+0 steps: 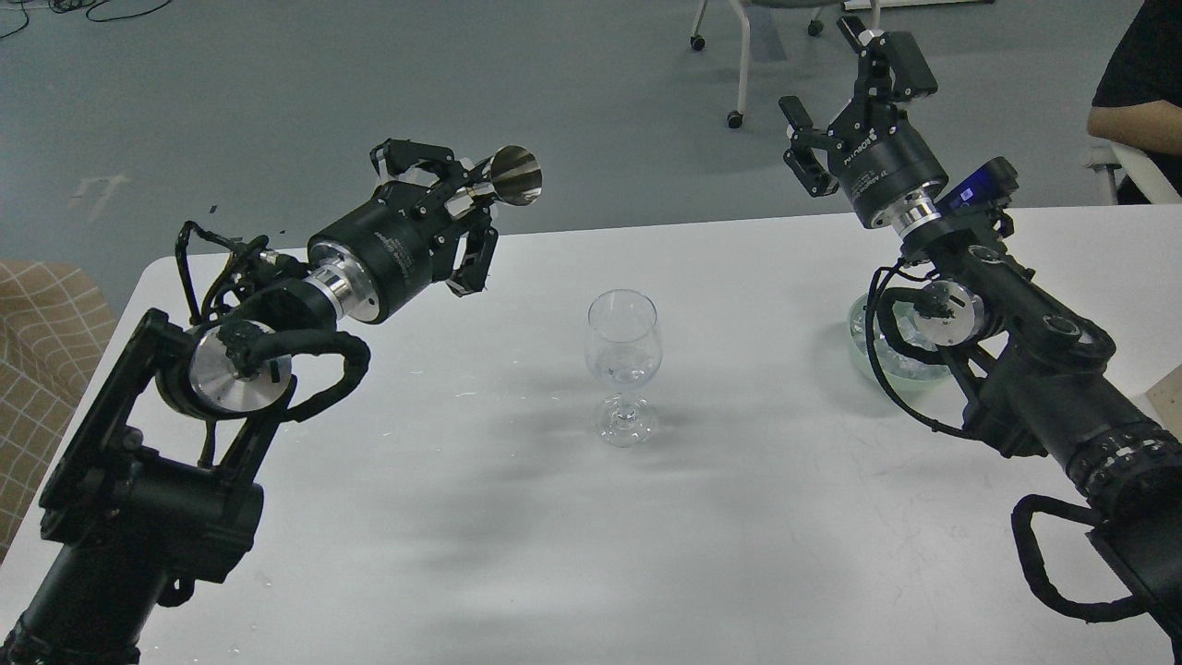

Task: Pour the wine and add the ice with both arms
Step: 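Turn the jigger upright and lower it with the left gripper, then set the jigger on the table and open the left gripper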

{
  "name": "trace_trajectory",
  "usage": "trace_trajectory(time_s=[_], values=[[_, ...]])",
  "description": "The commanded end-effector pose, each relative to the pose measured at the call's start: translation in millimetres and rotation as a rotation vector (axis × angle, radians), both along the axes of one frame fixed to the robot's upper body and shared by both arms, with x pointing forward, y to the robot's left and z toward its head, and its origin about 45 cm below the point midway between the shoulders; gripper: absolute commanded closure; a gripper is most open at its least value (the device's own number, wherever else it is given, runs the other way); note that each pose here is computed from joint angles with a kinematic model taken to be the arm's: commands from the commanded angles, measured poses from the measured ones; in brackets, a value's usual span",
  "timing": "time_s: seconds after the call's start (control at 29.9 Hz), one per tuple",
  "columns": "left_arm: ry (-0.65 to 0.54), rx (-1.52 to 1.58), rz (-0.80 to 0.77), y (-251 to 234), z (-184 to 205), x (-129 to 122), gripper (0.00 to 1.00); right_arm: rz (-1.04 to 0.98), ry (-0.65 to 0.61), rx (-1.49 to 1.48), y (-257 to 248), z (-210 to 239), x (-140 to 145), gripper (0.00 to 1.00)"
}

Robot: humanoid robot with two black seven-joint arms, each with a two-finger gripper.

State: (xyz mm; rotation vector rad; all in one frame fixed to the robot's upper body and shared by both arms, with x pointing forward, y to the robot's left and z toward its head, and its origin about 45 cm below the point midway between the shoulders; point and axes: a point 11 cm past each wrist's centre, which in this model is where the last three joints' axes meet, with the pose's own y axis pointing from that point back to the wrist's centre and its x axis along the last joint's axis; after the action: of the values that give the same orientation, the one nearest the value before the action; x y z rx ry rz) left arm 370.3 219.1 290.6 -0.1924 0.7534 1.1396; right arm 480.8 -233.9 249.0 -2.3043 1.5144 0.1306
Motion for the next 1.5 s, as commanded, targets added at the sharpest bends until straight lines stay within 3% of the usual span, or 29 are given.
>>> trace_trajectory(time_s=[0.0,0.3,0.43,0.77,0.97,1.2,1.47], values=[[0.045,-0.091,0.125,41,-10,-3,1.00,-0.001,-0.002,-0.001,-1,1,0,0.00],[0.145,-0.383,0.352,102,-45,-30,1.00,0.006,0.003,0.006,5,-1,0,0.00],[0.200,-0.521,0.360,104,-61,-45,1.00,0.009,0.003,0.007,6,-2,-1,0.00],[0.261,-0.576,0.381,117,-112,-48,1.00,0.007,0.005,0.004,5,-2,-1,0.00],[0.260,-0.575,0.428,140,-148,-54,1.00,0.008,0.007,0.005,5,-3,-1,0.00],[0.263,-0.577,0.476,159,-162,-60,1.00,0.007,0.013,0.006,5,-6,-3,0.00],[0.275,-0.567,0.500,170,-172,-65,0.88,0.004,0.015,0.007,4,-7,-3,0.00]])
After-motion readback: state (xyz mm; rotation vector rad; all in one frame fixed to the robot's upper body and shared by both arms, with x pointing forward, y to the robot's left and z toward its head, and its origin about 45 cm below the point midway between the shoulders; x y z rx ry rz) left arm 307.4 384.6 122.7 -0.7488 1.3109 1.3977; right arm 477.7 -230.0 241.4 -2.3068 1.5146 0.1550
